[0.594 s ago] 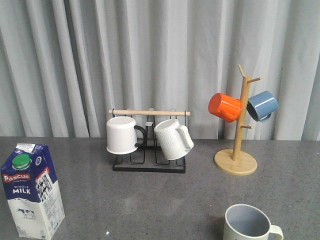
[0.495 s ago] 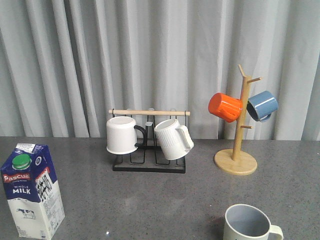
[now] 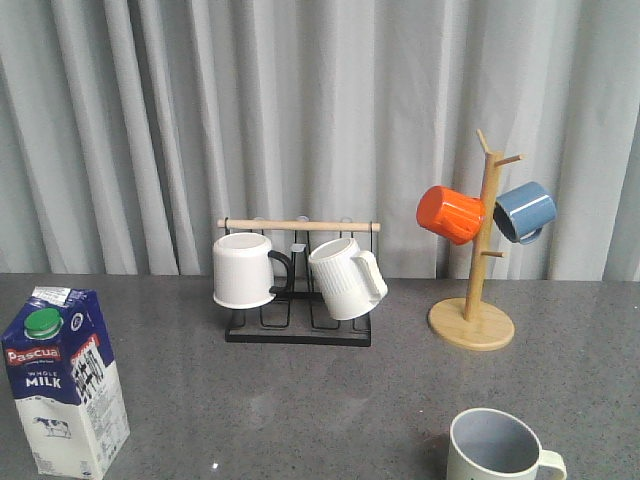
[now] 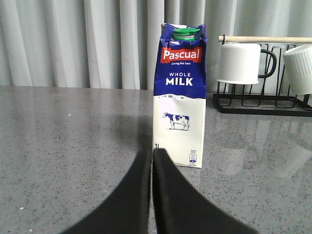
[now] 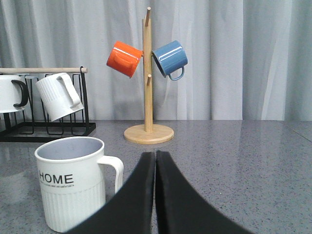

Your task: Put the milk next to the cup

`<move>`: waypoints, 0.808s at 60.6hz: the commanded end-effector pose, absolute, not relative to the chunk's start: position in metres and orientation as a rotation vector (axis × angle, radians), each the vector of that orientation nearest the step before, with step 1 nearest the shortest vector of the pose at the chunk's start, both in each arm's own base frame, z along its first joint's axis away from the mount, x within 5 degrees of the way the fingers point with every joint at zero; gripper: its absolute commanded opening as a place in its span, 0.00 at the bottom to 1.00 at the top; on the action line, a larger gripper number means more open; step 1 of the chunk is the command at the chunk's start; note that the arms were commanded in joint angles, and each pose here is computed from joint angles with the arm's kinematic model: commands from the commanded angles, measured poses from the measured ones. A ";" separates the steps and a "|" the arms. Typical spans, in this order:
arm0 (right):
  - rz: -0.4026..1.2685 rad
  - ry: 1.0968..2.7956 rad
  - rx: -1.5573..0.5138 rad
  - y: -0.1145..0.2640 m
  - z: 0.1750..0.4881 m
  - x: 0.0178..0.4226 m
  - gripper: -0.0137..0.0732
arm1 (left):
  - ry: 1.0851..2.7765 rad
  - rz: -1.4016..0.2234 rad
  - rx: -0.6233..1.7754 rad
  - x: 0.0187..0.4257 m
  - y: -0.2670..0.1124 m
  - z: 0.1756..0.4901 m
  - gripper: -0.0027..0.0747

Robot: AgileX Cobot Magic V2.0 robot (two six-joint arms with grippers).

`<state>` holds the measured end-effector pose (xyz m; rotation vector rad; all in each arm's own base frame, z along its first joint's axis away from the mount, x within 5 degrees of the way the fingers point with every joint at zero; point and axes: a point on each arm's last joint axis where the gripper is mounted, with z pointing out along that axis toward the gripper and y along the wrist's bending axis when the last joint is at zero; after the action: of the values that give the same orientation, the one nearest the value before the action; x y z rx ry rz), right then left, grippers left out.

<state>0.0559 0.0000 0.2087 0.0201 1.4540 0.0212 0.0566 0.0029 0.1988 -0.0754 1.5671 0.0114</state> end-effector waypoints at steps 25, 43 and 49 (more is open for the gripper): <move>0.156 1.340 0.149 -0.001 0.217 0.054 0.15 | 1.414 -0.349 -0.409 0.056 0.004 0.203 0.03; 0.300 1.314 0.294 -0.003 0.217 0.054 0.15 | 1.323 -0.442 -0.469 0.055 0.005 0.210 0.03; 0.300 1.331 0.291 -0.003 0.217 0.054 0.17 | 1.324 -0.445 -0.469 0.055 0.004 0.210 0.04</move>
<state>0.0555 -0.0016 0.2118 0.2941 1.3971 0.3103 0.0560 0.0037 0.2083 -0.4730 1.4010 -0.4253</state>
